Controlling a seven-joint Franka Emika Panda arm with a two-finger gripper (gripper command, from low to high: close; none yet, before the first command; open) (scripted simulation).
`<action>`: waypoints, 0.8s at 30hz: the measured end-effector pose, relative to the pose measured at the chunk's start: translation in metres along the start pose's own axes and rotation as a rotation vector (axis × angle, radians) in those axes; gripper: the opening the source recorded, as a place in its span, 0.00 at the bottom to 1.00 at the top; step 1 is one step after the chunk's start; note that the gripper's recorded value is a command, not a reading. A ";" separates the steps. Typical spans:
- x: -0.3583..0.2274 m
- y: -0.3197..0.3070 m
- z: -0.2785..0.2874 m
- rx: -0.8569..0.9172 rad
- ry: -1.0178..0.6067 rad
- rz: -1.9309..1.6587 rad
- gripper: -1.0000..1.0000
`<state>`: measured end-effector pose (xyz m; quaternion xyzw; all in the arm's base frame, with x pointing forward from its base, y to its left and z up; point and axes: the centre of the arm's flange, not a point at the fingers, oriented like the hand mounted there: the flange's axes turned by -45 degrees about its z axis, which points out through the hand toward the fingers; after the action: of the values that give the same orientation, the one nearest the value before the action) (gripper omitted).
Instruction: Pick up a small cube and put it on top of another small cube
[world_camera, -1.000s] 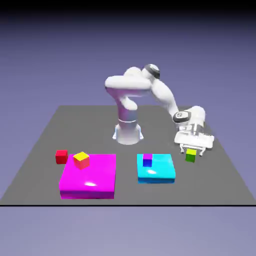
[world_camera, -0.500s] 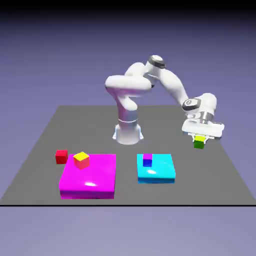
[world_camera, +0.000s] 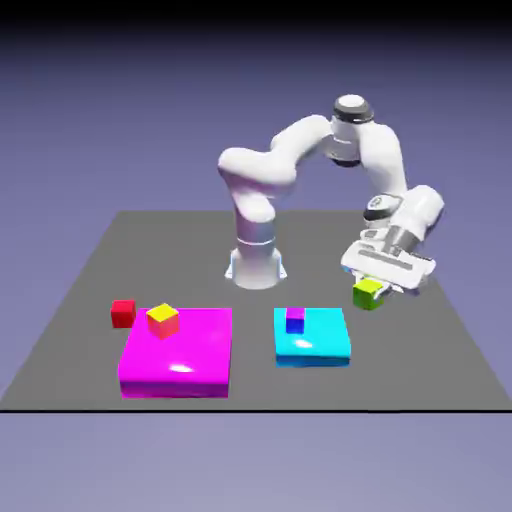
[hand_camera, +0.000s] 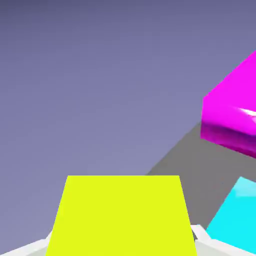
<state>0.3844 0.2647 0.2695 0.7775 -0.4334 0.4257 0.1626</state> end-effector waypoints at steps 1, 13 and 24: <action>0.014 -0.002 0.011 -0.021 0.004 0.022 0.00; 0.194 0.033 0.140 -0.284 0.065 0.284 0.00; 0.230 0.182 0.269 -0.621 0.111 0.444 0.00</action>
<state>0.4374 -0.1294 0.2754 0.5541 -0.6901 0.3405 0.3175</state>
